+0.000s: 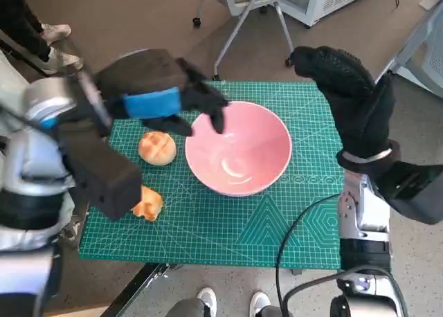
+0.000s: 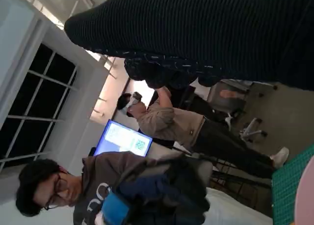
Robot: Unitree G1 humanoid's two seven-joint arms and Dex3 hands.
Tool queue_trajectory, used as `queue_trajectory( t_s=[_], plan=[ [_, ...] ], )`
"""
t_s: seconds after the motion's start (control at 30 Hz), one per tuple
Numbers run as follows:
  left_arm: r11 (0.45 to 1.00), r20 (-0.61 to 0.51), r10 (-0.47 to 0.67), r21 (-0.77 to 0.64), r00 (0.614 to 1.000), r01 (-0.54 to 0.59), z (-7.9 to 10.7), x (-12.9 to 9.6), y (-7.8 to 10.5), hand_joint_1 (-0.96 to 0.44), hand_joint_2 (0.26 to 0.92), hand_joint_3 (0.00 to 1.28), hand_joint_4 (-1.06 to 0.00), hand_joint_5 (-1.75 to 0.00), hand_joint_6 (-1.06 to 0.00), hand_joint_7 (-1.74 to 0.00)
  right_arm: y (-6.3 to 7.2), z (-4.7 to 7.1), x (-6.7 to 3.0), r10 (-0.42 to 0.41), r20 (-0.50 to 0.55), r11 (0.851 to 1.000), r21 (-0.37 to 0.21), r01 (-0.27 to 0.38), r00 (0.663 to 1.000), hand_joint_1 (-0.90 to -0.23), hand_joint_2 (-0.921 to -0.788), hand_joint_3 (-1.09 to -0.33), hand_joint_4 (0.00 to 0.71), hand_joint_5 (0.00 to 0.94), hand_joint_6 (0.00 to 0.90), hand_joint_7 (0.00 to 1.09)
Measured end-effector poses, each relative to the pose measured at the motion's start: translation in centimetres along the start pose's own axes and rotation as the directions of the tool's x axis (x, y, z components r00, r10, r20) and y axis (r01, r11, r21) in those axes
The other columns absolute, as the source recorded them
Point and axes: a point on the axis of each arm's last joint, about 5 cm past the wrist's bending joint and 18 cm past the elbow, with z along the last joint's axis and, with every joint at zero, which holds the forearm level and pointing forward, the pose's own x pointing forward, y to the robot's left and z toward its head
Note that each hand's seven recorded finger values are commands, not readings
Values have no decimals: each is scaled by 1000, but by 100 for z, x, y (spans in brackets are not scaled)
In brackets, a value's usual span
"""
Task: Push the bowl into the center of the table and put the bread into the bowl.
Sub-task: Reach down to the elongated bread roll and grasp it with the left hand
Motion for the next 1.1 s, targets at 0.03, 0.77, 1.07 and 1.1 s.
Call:
queue_trajectory(
  t_s=[0.03, 0.77, 1.07, 1.1],
  plan=[
    [1000, 2, -6, -2, 1000, 6, -1, 2, 0, 1, 909, 15, -793, -1104, -703, -1031, -5, 1, -9, -3, -1, 1000, -2, 3, 1000, -660, -921, -786, 151, 3, -1, 529],
    [987, -318, -153, -97, 936, 128, 186, -639, 112, -166, 732, 8, -250, -21, -317, -58, -23, -9, -56, -39, 7, 999, -21, 39, 999, -660, -921, -785, 158, 4, -1, 536],
    [982, -445, -189, -90, 876, 166, 340, -999, 37, -383, 663, 3, -92, -2, -223, -4, 5, -28, -42, -31, -4, 1000, -3, 31, 1000, -677, -921, -791, 158, 4, -1, 519],
    [982, -450, -191, -84, 872, 172, 353, -1025, 28, -409, 663, 4, -89, -1, -220, -4, 12, -32, -39, -30, -7, 1000, 2, 30, 1000, -679, -921, -791, 158, 3, -1, 515]
  ],
)
